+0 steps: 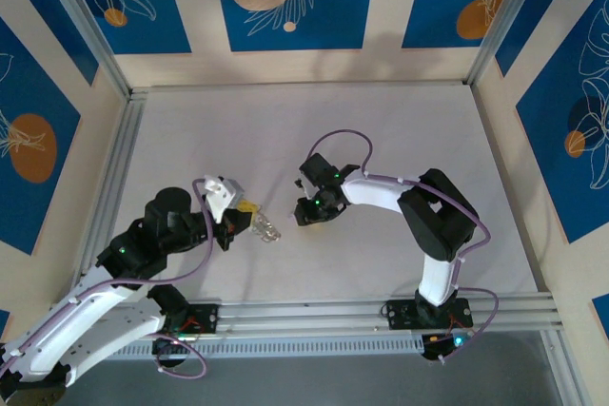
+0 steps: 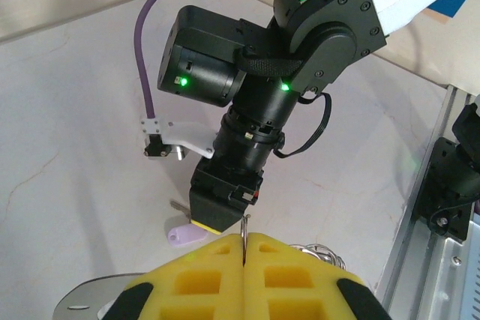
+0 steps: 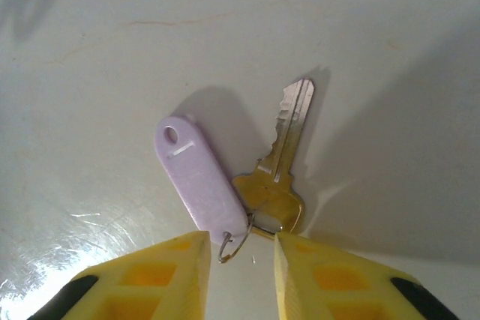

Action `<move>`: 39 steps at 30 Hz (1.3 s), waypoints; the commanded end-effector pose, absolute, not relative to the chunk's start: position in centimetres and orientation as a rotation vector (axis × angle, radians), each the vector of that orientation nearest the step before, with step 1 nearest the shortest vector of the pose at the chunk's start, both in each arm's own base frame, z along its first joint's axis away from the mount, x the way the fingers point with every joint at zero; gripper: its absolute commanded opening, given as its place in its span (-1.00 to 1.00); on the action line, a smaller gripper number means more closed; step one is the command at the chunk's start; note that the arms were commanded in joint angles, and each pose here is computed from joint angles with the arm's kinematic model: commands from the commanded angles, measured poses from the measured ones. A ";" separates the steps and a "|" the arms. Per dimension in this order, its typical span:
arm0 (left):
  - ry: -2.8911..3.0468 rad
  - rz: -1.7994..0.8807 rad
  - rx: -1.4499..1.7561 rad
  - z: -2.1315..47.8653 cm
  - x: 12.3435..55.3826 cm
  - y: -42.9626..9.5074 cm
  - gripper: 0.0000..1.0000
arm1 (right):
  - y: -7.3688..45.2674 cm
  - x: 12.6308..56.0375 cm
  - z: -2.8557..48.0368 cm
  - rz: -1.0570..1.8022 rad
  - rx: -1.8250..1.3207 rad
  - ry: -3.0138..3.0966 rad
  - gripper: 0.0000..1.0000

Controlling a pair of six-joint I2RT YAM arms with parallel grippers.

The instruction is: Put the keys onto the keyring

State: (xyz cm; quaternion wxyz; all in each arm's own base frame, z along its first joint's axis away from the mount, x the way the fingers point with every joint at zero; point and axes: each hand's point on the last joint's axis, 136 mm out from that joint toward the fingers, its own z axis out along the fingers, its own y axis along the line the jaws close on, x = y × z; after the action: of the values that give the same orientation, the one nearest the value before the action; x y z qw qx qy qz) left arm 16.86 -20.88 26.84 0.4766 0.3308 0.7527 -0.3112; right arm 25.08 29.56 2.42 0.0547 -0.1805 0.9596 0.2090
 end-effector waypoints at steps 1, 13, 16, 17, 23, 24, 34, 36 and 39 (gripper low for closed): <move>1.783 -0.779 0.792 28.2 17.1 -21.0 -1.00 | 29.4 25.7 2.0 0.605 -0.542 2.919 -0.53; 1.797 -0.775 0.795 27.9 17.2 -21.1 -1.00 | 30.1 25.4 2.3 0.696 -0.542 2.907 -0.69; 1.797 -0.772 0.791 27.9 17.2 -21.0 -1.00 | 30.0 25.3 2.1 0.698 -0.538 2.912 -0.83; 1.798 -0.771 0.791 27.9 17.2 -21.0 -1.00 | 29.9 25.4 2.1 0.692 -0.536 2.912 -0.91; 1.798 -0.771 0.789 27.9 17.1 -20.9 -1.00 | 28.4 25.9 3.5 0.614 -0.542 2.865 -1.00; 1.797 -0.772 0.787 28.0 17.1 -20.9 -1.00 | 28.1 25.9 3.9 0.600 -0.551 2.849 -1.00; 1.794 -0.780 0.806 28.0 16.9 -21.0 -1.00 | 30.1 22.7 14.5 0.889 -0.921 2.318 -1.00; 1.792 -0.784 0.823 28.2 16.8 -21.3 -1.00 | 30.3 21.2 17.4 0.982 -0.980 2.198 -1.00; 1.777 -0.796 0.850 28.7 16.6 -21.5 -1.00 | 30.5 18.6 21.2 1.145 -1.064 2.047 -1.00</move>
State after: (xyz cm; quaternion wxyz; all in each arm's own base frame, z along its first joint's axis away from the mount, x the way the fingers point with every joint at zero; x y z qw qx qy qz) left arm 16.82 -21.19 26.56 0.4695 0.3365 0.7534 -0.3142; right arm 21.63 29.69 18.17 0.2734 -0.3351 0.8274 0.3584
